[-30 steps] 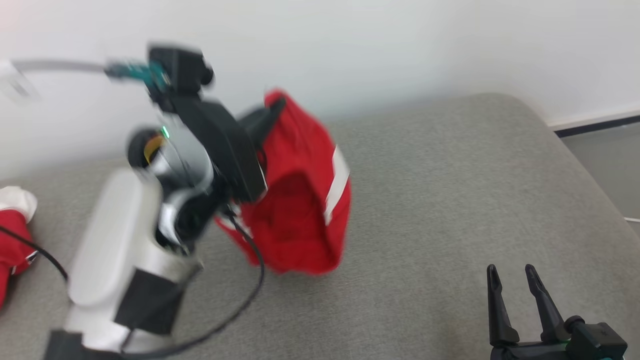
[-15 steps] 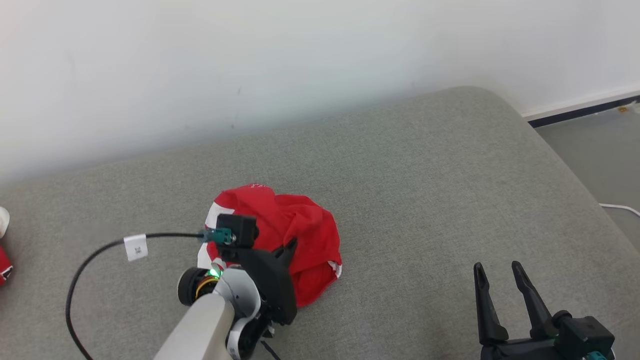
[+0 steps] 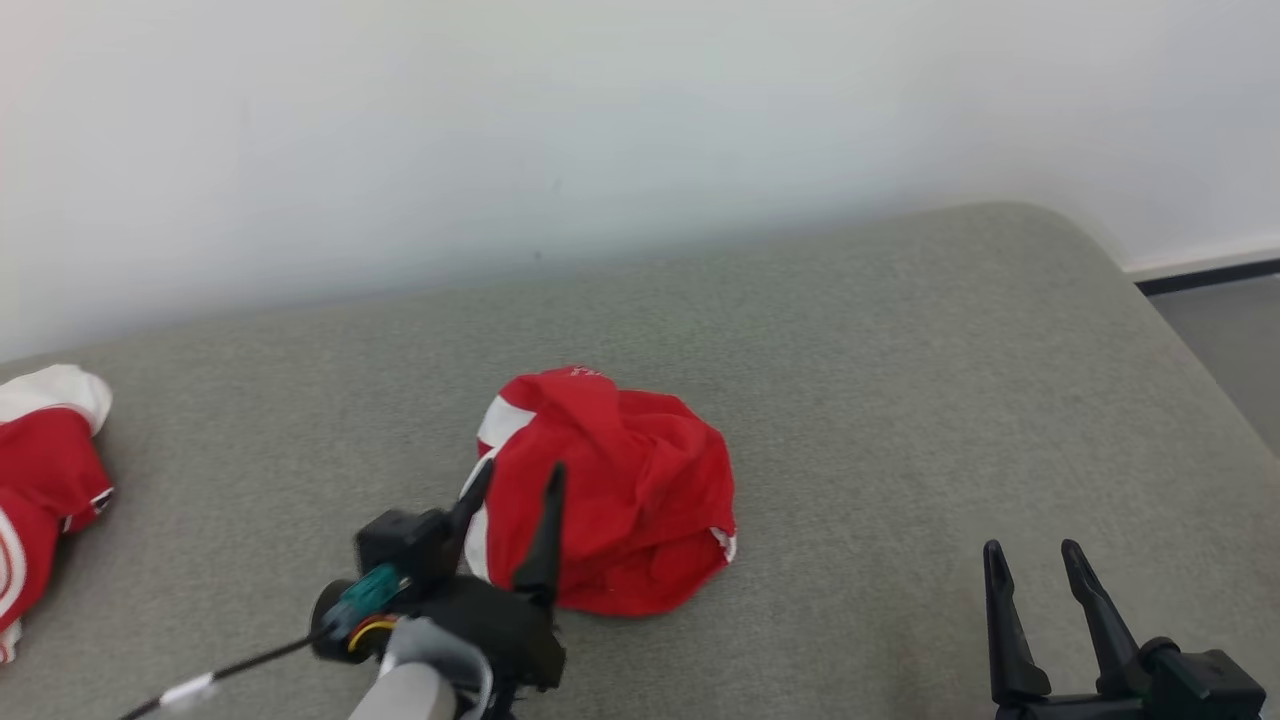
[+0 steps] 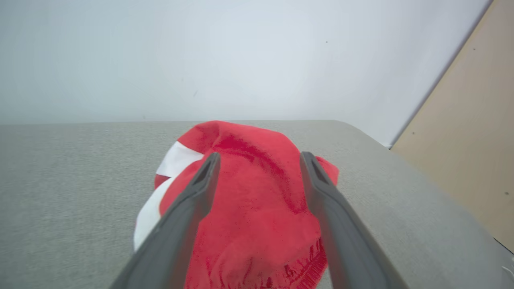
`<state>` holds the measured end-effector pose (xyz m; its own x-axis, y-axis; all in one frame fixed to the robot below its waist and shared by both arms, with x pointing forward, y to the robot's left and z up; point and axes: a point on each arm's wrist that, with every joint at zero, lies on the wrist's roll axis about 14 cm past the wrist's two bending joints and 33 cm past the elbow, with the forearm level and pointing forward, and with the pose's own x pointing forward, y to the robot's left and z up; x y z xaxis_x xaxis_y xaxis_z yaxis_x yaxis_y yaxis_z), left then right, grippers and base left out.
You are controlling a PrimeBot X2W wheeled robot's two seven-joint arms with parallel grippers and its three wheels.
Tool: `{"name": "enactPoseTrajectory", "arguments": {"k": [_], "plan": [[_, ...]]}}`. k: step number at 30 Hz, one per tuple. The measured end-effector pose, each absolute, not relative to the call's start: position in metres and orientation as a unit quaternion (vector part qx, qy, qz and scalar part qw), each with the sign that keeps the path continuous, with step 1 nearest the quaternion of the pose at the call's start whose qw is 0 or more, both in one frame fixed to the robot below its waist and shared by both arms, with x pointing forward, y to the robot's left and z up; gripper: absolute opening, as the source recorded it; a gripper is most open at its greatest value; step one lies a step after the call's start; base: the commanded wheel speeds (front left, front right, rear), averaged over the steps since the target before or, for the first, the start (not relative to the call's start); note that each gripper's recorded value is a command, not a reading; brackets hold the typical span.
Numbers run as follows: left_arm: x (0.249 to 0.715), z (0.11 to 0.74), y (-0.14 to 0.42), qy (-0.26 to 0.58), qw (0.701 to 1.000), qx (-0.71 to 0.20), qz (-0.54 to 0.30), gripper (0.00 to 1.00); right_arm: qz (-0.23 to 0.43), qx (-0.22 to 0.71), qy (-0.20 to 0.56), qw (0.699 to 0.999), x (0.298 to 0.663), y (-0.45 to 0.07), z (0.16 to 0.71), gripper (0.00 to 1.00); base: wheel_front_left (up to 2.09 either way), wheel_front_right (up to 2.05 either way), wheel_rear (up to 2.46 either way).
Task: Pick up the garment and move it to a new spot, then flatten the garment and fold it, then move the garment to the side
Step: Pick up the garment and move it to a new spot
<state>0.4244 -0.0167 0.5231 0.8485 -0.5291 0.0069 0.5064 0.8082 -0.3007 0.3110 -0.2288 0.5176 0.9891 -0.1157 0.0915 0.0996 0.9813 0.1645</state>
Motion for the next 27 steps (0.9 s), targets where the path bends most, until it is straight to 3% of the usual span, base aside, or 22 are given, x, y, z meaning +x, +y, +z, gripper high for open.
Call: {"name": "enactPoseTrajectory", "arguments": {"k": [10,16,27], "plan": [[0.392,0.556,0.100,-0.088,0.980,-0.138,-0.113,1.00,-0.017,0.090,-0.054,0.994,0.326,-0.208,0.521,1.00,0.00,0.00,0.00],[0.360,0.543,0.151,-0.090,0.987,-0.125,-0.037,1.00,0.010,0.085,-0.047,0.995,0.334,-0.192,0.518,1.00,0.00,0.00,0.00],[0.325,0.518,0.190,-0.064,0.995,-0.078,0.003,1.00,0.037,0.077,-0.023,0.996,0.327,-0.173,0.496,1.00,0.00,0.00,0.00]]}}
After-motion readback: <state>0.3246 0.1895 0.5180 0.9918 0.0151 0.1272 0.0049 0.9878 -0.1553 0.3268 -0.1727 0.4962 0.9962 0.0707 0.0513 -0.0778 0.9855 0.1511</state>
